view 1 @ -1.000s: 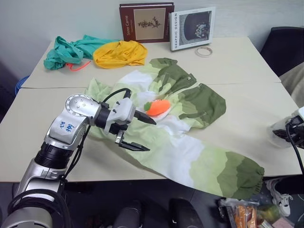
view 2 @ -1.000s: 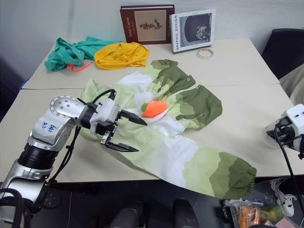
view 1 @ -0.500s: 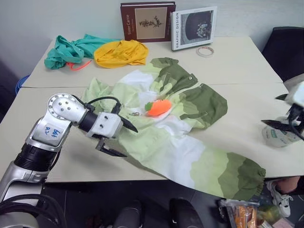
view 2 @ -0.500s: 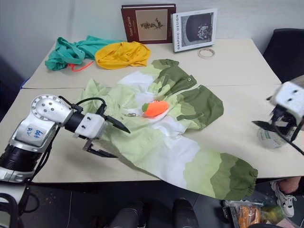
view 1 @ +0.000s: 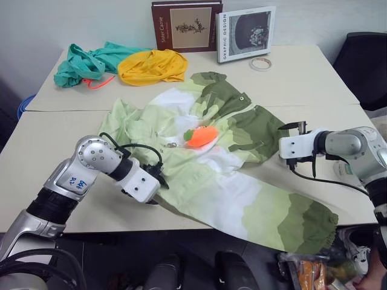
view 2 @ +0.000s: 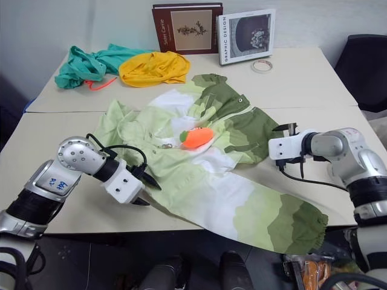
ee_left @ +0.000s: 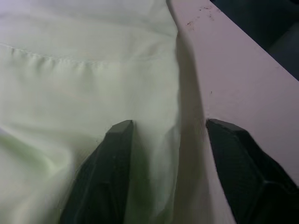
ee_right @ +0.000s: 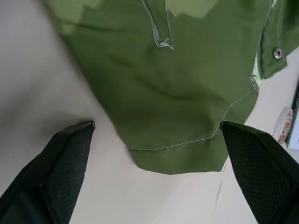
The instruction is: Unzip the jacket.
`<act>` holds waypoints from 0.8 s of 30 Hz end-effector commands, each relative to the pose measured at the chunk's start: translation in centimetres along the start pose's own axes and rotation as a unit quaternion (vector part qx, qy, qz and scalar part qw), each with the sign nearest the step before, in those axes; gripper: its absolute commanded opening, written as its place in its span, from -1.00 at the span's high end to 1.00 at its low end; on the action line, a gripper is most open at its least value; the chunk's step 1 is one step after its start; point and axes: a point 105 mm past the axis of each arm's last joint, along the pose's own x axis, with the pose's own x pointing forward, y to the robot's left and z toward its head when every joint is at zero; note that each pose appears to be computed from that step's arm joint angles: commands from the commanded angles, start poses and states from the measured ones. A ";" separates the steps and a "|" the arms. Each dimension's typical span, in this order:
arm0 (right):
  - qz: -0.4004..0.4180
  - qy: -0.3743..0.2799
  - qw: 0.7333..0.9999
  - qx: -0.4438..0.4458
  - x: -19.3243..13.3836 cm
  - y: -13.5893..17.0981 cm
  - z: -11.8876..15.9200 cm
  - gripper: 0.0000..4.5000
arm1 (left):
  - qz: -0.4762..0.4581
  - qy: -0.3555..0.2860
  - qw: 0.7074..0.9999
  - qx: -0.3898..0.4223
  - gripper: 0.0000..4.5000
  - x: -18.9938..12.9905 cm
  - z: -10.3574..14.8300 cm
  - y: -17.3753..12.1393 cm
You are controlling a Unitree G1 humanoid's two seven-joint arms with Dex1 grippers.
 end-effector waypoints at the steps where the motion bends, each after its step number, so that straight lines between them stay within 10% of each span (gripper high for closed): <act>1: -0.007 -0.008 1.000 0.021 1.6 0.3 0.0 -0.92 | 0.008 0.005 1.000 0.002 0.41 -0.4 0.1 -0.1; 5: -0.003 -0.021 0.999 0.033 2.1 0.1 0.2 -0.40 | 0.007 0.005 1.000 -0.007 0.99 -0.4 -0.1 -0.3; 14: 0.074 -0.038 0.995 0.049 -0.9 1.9 -0.5 0.97 | -0.004 0.024 0.999 -0.026 1.00 -1.4 -1.3 -1.6; 24: 0.357 -0.185 0.883 0.242 -12.7 13.0 8.9 0.97 | -0.052 0.155 0.986 -0.037 1.00 -7.0 -8.1 -6.0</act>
